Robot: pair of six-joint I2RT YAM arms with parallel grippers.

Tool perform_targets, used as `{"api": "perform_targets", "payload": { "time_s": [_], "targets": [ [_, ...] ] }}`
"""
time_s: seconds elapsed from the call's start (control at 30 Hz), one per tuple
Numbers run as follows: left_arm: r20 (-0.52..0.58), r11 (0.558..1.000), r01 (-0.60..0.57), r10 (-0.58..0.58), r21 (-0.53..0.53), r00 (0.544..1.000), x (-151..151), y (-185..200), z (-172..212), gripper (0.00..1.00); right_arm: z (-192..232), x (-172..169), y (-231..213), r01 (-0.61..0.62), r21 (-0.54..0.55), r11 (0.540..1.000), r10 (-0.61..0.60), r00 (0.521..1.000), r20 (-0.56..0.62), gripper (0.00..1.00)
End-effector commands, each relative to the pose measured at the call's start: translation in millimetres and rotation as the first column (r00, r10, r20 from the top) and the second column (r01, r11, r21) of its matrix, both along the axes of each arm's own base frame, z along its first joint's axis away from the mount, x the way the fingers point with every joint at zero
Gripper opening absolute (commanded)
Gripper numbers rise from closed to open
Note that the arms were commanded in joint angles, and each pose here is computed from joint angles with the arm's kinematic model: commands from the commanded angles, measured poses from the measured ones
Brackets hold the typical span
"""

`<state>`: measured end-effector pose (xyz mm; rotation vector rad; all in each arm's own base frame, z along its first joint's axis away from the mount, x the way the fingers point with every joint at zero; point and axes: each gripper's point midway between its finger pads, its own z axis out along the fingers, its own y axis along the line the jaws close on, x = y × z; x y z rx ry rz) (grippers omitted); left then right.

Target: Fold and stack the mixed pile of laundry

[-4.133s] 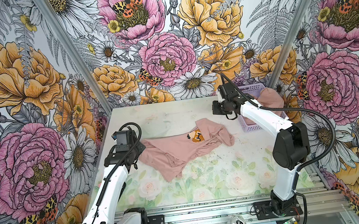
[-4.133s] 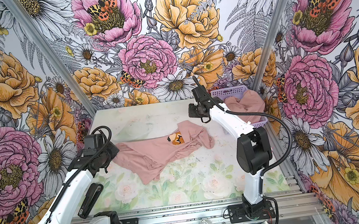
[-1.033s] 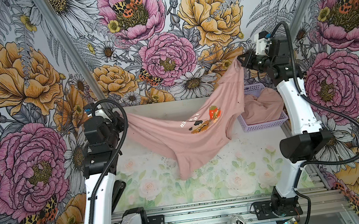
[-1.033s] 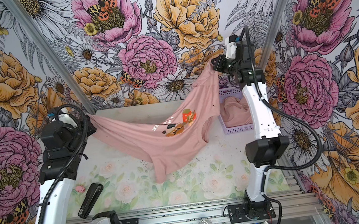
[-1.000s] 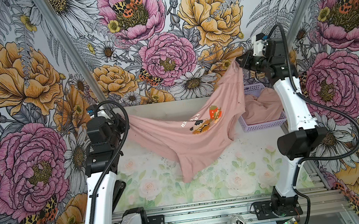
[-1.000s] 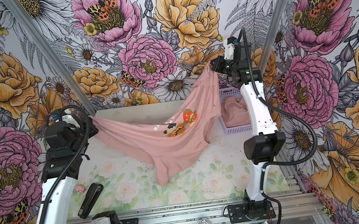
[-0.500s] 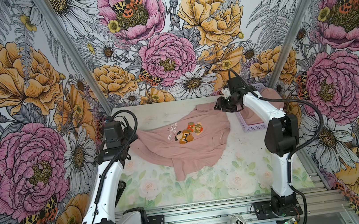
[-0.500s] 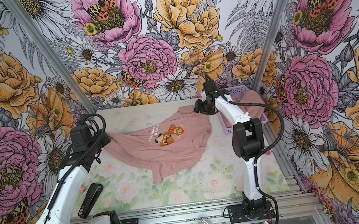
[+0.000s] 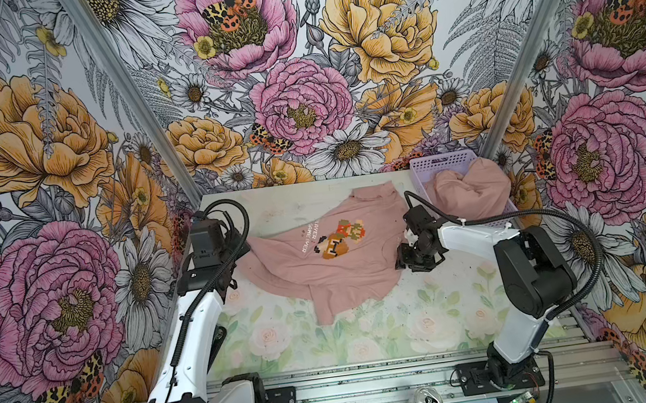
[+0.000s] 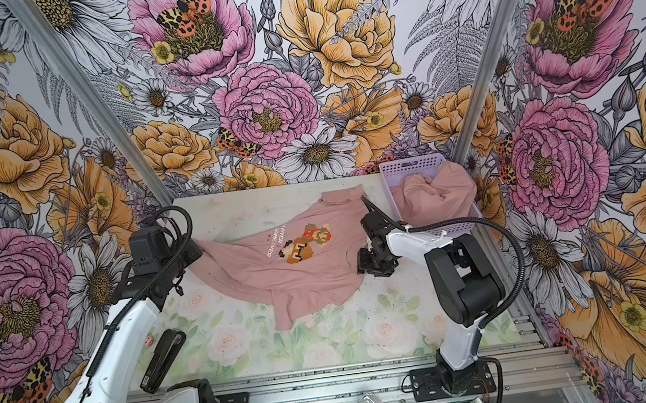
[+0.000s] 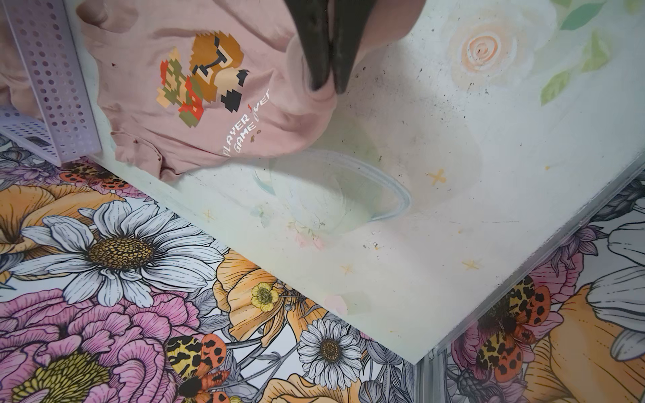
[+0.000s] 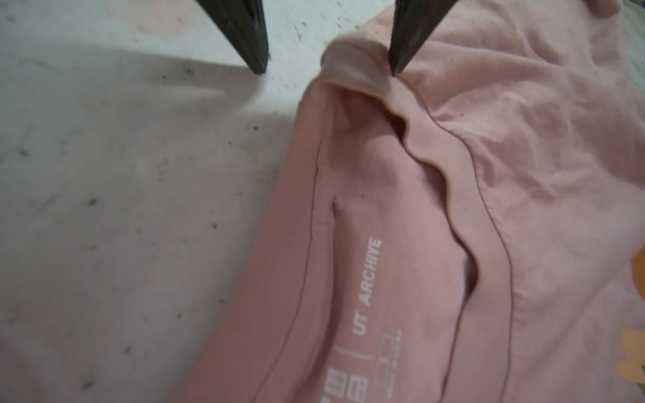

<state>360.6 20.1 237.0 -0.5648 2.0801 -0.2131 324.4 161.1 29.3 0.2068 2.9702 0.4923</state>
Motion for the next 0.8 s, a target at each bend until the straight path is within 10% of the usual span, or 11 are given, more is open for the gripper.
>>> {"api": "perform_targets", "payload": {
  "time_s": [0.0, 0.13, 0.53, 0.77],
  "targets": [
    [0.024, 1.0, -0.002, 0.002, 0.002, 1.0, -1, -1, 5, 0.0, 3, 36, 18, 0.017, 0.039, 0.999, -0.02, 0.995, 0.099, 0.5],
    [0.028, 1.0, -0.016, 0.016, 0.013, 0.999, -4, 2, 10, 0.0, 10, 41, 25, 0.008, 0.062, 0.998, -0.015, 0.994, 0.107, 0.01],
    [0.18, 0.995, -0.082, 0.07, 0.058, 0.981, -42, 17, 81, 0.0, 211, -7, -16, 0.008, 0.16, 0.987, -0.062, 0.94, 0.335, 0.0],
    [0.23, 0.994, -0.098, 0.084, 0.05, 0.969, -45, 19, 94, 0.0, 244, 49, -34, 0.017, 0.131, 0.991, -0.072, 0.903, 0.424, 0.0]
  ]
}}
